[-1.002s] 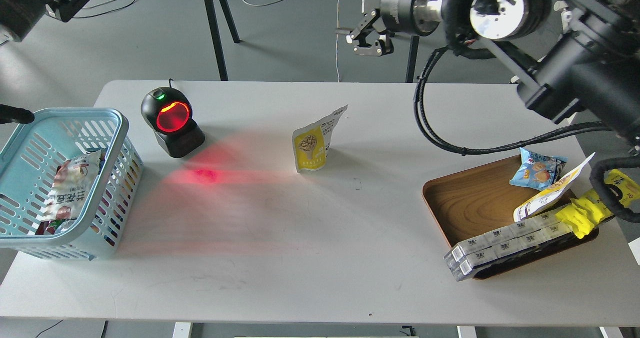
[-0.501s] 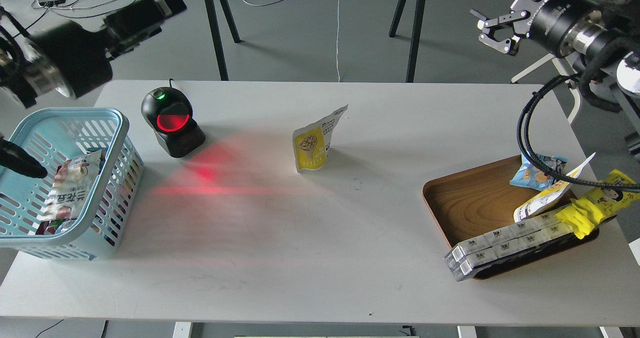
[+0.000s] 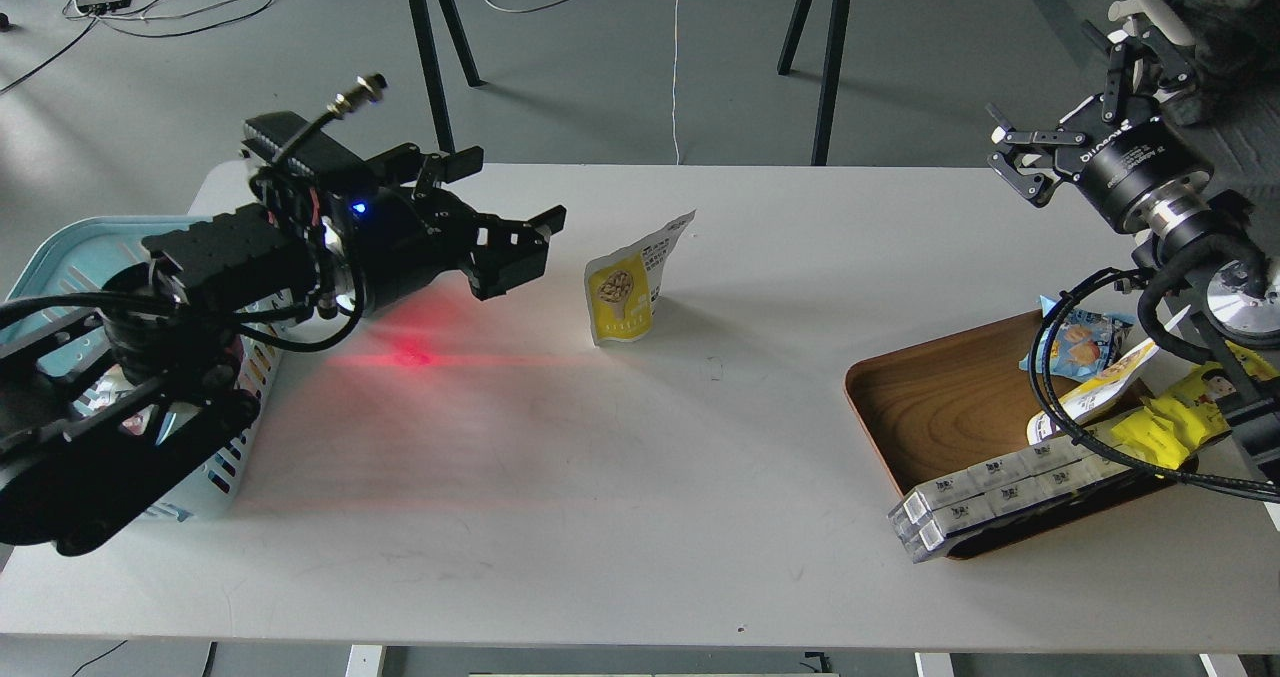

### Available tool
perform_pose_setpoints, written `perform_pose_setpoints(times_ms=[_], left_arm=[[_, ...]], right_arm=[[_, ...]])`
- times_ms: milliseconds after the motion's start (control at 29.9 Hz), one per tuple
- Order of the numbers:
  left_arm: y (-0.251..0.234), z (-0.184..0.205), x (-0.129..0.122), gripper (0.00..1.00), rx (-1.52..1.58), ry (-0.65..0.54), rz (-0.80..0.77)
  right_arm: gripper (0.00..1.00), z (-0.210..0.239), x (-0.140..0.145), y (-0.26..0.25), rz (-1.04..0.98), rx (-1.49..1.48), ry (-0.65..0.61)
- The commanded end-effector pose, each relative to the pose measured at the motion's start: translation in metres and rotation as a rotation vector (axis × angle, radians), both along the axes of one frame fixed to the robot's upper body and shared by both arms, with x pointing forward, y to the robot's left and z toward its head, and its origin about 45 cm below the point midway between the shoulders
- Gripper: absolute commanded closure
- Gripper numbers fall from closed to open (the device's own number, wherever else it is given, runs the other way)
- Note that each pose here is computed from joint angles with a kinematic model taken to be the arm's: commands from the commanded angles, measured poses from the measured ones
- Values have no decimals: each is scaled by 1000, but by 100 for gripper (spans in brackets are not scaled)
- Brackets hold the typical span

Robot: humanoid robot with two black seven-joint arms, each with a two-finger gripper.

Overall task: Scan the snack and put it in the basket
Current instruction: 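Reach the left gripper to the standing yellow packet and grasp it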

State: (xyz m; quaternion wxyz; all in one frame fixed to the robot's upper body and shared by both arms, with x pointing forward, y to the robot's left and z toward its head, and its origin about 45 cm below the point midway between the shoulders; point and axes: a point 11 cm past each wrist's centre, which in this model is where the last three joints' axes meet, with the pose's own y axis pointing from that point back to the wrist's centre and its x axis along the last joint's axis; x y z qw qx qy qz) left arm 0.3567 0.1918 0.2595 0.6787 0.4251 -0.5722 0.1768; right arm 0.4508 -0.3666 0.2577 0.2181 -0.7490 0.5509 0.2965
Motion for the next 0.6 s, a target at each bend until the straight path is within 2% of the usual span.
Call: perform_pose_setpoints(times_ms=[0,301,568], left_arm=[[-20,-18,-1,1,-14,60,-17],[-56,-33,9,2,-33,115,-32],[-69,-50,22,3,-9,146,-2]], right_arm=[[2,-1,1,6,6,10,0],[2,-5,5,23,18,35,12],[2,-7,7,32,25,46,20]])
